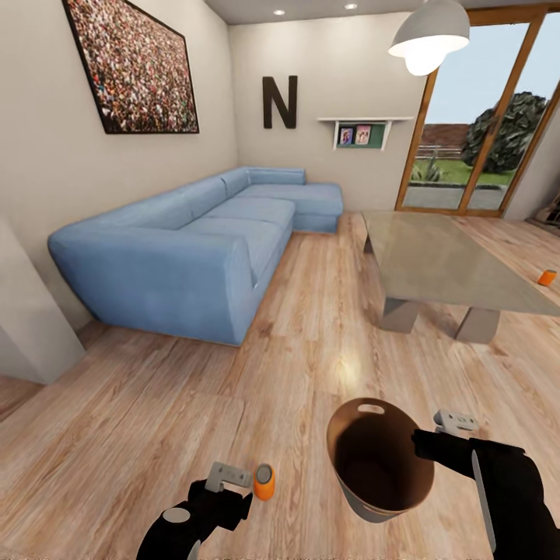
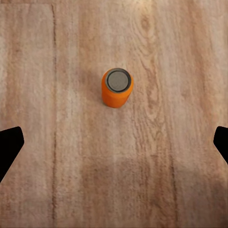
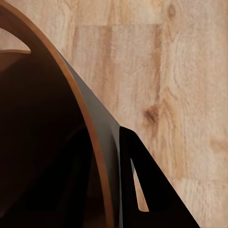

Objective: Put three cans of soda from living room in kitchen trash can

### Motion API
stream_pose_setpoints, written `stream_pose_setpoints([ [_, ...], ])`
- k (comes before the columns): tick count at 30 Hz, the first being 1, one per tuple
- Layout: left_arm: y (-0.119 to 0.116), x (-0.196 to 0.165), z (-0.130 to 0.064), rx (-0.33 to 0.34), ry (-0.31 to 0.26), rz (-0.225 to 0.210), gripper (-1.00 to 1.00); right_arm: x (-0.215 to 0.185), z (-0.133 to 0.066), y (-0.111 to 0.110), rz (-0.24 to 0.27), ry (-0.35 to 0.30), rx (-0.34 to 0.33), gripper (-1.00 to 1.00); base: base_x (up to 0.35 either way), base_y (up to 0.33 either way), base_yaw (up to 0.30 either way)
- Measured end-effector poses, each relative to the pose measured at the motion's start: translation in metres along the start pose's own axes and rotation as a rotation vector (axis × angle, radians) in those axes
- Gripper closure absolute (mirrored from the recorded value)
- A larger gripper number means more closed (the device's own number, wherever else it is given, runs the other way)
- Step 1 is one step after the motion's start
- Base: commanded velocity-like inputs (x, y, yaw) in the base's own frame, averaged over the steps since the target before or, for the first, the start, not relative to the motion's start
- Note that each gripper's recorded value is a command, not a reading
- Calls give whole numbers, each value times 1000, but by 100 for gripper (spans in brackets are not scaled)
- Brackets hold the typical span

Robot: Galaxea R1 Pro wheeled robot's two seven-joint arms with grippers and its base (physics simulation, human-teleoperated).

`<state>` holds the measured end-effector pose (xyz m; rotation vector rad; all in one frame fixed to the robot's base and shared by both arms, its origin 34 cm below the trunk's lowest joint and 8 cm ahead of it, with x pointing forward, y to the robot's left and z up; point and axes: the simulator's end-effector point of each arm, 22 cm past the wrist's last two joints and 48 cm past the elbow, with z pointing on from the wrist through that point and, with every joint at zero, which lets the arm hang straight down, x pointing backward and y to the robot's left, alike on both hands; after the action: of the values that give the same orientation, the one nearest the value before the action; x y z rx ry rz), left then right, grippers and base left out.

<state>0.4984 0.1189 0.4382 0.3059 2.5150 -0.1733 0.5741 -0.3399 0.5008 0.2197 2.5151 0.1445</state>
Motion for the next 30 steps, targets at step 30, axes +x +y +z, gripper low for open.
stream_pose_setpoints([
  [30, 1, 17, 12, 4, 47, -7, -100, 16, 16, -4, 1, 44, 11, 100, 0, 0, 0],
])
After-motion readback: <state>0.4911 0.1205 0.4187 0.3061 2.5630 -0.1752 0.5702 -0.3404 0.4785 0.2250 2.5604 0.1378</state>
